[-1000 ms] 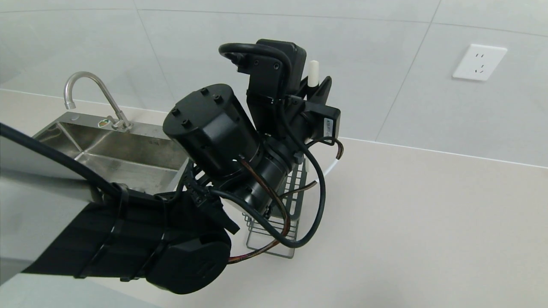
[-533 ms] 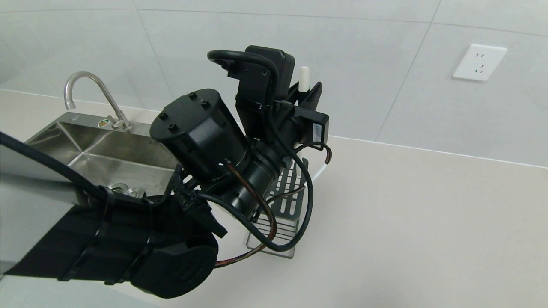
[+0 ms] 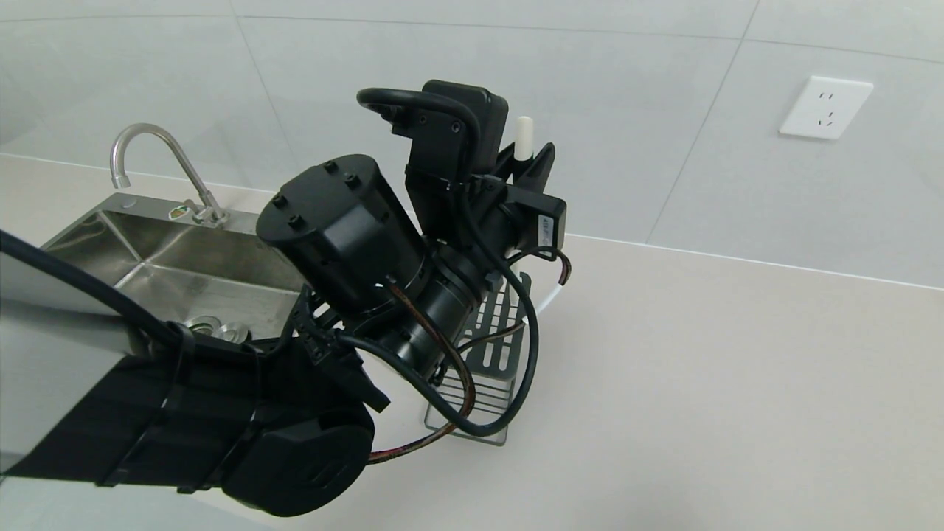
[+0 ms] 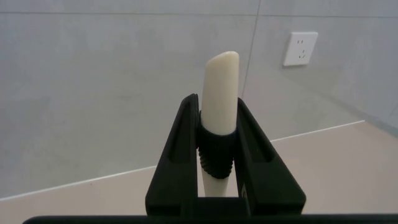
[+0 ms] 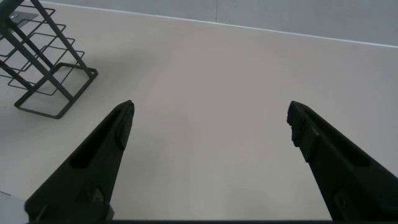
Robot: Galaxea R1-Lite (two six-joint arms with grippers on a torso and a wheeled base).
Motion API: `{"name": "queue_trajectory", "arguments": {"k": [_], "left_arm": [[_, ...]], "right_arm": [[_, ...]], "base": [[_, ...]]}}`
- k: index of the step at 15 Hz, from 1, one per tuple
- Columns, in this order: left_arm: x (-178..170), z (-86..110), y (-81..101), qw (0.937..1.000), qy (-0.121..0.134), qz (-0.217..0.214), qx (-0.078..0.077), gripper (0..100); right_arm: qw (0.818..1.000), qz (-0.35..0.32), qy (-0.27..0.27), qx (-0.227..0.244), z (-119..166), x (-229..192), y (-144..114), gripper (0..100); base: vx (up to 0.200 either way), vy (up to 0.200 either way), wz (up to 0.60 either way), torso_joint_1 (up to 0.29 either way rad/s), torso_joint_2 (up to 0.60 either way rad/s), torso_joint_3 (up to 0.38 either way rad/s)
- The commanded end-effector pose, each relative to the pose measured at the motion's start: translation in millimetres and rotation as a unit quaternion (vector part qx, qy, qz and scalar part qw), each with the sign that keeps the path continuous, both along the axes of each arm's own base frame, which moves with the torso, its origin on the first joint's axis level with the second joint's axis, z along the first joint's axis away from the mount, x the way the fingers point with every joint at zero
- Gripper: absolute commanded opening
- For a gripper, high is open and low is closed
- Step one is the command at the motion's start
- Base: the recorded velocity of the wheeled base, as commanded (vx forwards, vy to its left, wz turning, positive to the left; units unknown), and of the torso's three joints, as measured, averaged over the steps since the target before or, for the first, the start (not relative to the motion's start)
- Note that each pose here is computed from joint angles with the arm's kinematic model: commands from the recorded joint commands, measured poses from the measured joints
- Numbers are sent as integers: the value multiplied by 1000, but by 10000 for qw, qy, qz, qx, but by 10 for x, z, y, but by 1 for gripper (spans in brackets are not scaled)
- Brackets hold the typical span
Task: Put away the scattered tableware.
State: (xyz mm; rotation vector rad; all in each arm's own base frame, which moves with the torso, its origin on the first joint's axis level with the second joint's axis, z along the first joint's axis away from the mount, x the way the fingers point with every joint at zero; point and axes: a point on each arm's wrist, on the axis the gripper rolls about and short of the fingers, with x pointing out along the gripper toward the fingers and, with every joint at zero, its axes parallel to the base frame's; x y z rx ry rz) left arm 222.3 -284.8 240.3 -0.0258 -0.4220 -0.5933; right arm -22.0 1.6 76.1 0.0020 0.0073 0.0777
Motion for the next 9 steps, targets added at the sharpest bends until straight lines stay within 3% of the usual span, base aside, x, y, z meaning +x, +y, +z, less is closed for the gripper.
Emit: {"name": "queue_trajectory", "arguments": {"k": [1,3,9], "left_arm": [[12,-21,-16,10000,15,-10,20,0],[8,-27,-31,9998,-60,-137,103,0],[34,-10,-9,9999,-80,-81,83,0]], "right_arm": [[10000,3,2,-1,1,1,0,100],[10000,3,2,-1,1,1,0,100],[10000,3,2,-1,1,1,0,100]], "base": [[0,0,0,0,0,0],[0,0,0,0,0,0],[0,0,0,0,0,0]]}}
